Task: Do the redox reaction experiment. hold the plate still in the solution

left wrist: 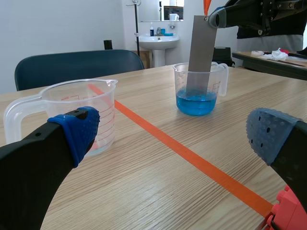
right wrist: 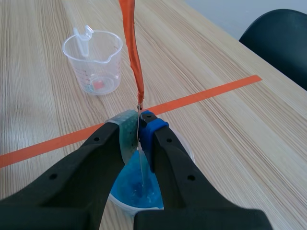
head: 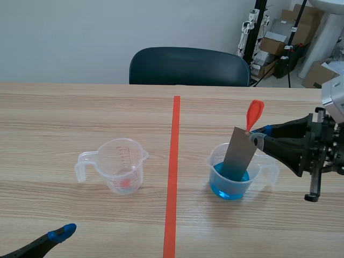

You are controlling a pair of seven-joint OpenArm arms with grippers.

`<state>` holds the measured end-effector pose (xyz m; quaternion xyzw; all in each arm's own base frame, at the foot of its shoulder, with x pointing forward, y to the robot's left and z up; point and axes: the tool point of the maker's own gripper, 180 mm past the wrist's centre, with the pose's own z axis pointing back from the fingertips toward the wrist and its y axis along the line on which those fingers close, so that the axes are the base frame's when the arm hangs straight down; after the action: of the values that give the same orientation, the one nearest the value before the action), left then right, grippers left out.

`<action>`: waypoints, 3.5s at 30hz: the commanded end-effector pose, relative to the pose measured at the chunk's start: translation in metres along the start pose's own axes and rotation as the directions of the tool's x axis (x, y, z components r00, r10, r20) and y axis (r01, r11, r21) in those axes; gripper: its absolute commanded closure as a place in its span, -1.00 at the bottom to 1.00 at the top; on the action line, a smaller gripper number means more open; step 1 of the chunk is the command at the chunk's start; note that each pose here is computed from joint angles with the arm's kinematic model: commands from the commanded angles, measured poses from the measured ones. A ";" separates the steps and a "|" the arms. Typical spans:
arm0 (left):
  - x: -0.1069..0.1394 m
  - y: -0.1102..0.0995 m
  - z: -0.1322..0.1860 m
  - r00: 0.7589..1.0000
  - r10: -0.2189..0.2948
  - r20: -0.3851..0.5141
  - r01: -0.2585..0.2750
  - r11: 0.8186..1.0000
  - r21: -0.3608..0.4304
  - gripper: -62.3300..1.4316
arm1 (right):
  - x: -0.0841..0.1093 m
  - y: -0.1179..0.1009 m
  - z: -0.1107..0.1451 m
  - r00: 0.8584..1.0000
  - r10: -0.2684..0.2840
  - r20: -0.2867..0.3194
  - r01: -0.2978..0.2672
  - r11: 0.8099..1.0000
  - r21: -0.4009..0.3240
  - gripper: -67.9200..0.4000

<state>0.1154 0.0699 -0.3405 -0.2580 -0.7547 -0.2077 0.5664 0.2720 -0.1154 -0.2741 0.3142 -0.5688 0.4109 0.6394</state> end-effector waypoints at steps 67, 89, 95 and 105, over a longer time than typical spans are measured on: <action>0.005 0.000 -0.003 1.000 -0.003 0.028 0.003 1.000 -0.001 -1.00 | -0.006 -0.015 -0.001 0.999 0.038 -0.014 -0.039 0.995 -0.089 0.97; 0.005 0.000 -0.003 1.000 -0.003 0.028 0.003 1.000 -0.001 -1.00 | -0.006 -0.015 -0.001 0.999 0.038 -0.014 -0.039 0.995 -0.089 0.97; 0.005 0.000 -0.003 1.000 -0.003 0.028 0.003 1.000 -0.001 -1.00 | -0.006 -0.015 -0.001 0.999 0.038 -0.014 -0.039 0.995 -0.089 0.97; 0.005 0.000 -0.003 1.000 -0.003 0.028 0.003 1.000 -0.001 -1.00 | -0.006 -0.015 -0.001 0.999 0.038 -0.014 -0.039 0.995 -0.089 0.97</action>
<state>0.1154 0.0699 -0.3405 -0.2580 -0.7547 -0.2077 0.5664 0.2789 -0.1207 -0.2894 0.2739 -0.5732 0.4059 0.6570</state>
